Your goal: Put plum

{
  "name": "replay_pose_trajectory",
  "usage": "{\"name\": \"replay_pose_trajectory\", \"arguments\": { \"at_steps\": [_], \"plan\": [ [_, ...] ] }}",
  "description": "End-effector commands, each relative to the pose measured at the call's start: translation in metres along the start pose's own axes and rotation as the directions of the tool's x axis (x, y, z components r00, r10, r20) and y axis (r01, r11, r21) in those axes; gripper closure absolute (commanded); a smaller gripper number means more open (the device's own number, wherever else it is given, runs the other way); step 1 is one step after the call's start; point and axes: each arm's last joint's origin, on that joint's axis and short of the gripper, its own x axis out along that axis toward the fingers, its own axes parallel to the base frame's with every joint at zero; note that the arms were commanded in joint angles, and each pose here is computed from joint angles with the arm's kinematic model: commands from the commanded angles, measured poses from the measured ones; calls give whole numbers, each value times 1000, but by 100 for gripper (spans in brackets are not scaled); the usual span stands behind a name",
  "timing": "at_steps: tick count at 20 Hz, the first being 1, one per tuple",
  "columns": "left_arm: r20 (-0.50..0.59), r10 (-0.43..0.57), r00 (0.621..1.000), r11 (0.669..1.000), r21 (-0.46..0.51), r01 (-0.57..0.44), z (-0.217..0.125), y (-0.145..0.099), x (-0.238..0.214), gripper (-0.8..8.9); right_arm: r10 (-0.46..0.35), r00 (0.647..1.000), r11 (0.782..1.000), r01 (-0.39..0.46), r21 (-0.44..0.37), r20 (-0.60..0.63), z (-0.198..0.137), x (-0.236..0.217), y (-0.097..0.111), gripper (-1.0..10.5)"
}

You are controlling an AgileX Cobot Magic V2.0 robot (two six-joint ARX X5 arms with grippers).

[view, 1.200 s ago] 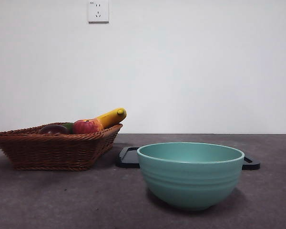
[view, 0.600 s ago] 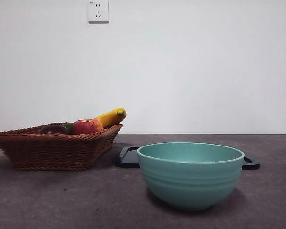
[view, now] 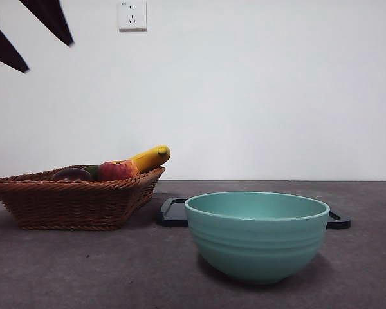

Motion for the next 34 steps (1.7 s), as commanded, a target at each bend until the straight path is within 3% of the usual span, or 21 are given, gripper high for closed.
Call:
{"name": "replay_pose_trajectory", "arguments": {
  "at_steps": [1, 4, 8, 18, 31, 34],
  "plan": [
    [-26, 6, 1000, 1000, 9, -6, 14, 5, 20, 350, 5, 1000, 1000, -5, -20, 21, 5, -3, 2, 515],
    [-79, -1, 997, 1000, 14, 2, 19, 13, 51, 350, 5, 1000, 1000, -5, -22, 24, 6, -3, 2, 515],
    [-177, 82, 981, 996, 60, -72, 13, 22, 88, 350, 5, 1000, 1000, -5, -22, 24, 6, -3, 2, 515],
    [-279, 72, 957, 997, 57, -58, -1, 36, 145, 350, 5, 1000, 1000, -5, -23, 25, 6, -3, 2, 515],
    [-339, 64, 939, 997, 52, -49, -12, 43, 171, 351, 5, 1000, 1000, -5, -23, 26, 6, -3, 2, 515],
    [-339, 63, 939, 997, 52, -49, -12, 43, 172, 440, 5, 1000, 1000, -5, -23, 26, 6, -3, 2, 515]
  ]
}}
